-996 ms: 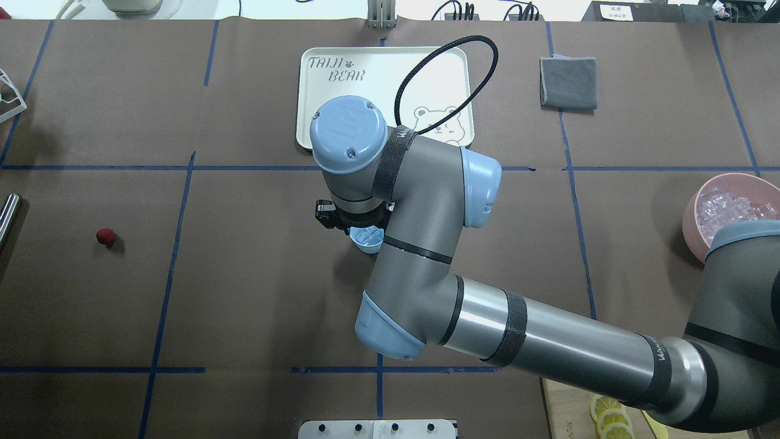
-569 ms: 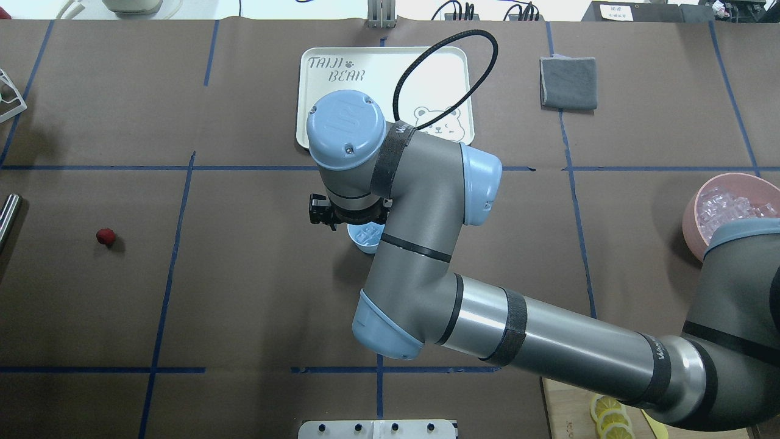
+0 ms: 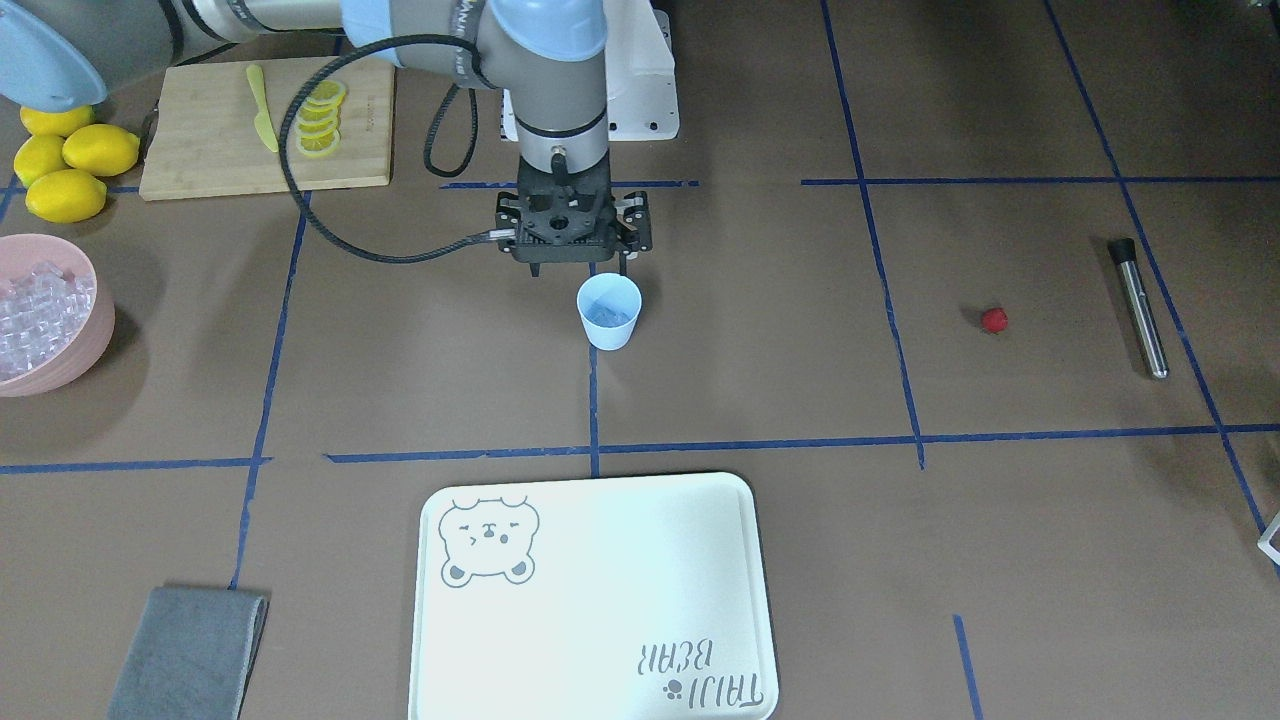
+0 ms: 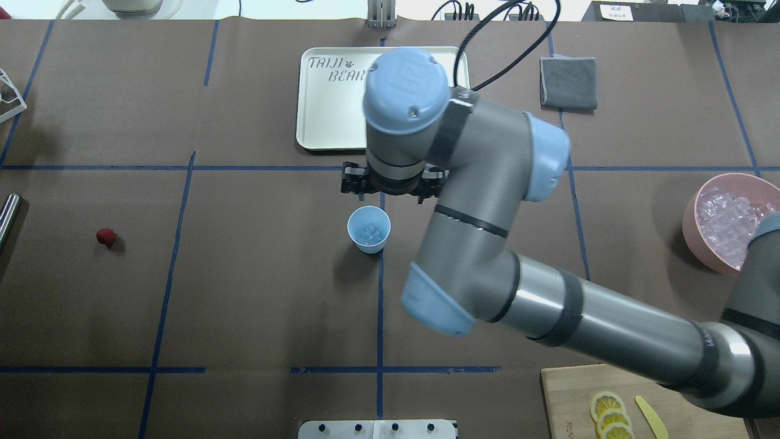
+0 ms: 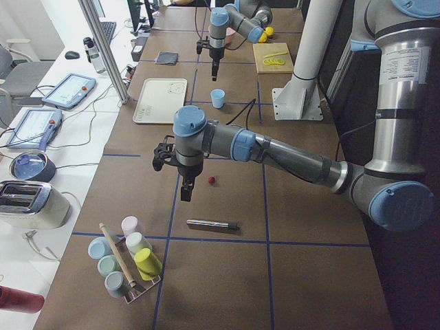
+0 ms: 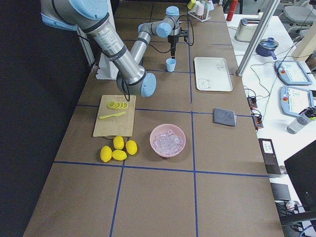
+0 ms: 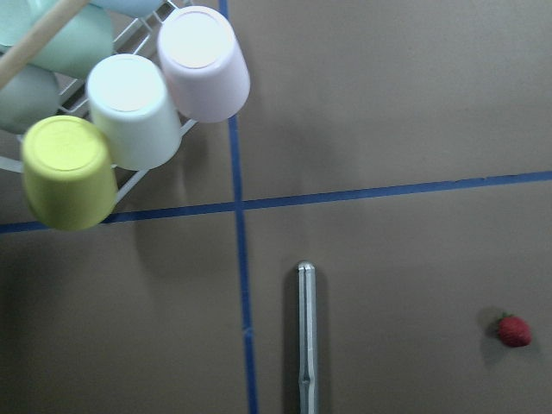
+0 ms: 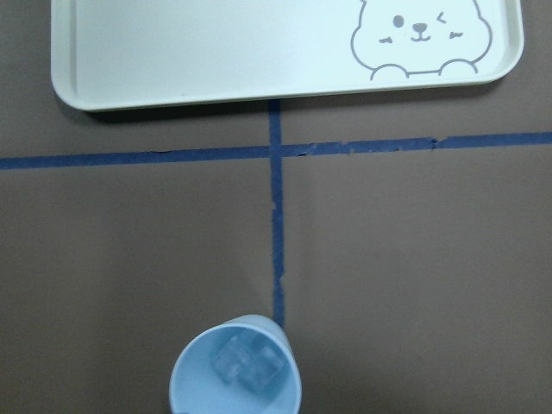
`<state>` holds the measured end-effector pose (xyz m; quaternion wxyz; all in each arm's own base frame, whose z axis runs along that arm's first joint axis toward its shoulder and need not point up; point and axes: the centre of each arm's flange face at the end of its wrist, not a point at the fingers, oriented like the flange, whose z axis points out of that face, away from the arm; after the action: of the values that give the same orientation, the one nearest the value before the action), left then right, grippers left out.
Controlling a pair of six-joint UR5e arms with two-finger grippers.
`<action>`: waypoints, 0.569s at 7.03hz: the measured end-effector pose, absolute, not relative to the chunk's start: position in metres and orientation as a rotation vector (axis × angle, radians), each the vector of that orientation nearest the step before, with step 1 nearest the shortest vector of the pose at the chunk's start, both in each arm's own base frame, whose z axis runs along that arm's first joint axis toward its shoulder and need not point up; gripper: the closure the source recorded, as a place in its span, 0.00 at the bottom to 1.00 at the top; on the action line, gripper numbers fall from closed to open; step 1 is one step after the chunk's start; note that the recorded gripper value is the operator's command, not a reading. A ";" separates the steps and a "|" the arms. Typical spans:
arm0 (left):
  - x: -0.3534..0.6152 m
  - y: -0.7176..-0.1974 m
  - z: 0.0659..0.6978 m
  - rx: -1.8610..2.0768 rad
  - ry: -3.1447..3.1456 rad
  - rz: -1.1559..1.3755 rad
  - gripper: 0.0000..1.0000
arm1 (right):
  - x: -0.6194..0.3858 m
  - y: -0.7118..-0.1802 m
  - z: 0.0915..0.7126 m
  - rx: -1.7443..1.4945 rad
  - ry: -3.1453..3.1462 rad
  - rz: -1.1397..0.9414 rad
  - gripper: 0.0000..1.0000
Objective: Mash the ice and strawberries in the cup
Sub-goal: 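Move the right gripper back toward the ice bowl while the left gripper approaches the strawberry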
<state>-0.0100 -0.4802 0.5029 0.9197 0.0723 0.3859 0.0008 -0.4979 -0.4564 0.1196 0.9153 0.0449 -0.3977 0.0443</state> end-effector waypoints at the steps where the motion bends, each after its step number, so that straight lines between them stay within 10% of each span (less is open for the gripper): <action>1: 0.024 -0.475 0.489 0.147 0.822 -0.043 0.00 | -0.456 -0.469 0.138 0.107 -0.828 0.084 0.01; 4: 0.128 -0.447 0.448 0.114 0.841 -0.106 0.03 | -0.333 -0.500 0.209 0.147 -0.832 -0.014 0.01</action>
<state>0.1284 -0.4467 0.4475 0.9099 0.0551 0.4079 -0.0513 -0.3328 -0.4999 0.2087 0.9121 0.0715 -0.4037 -0.0068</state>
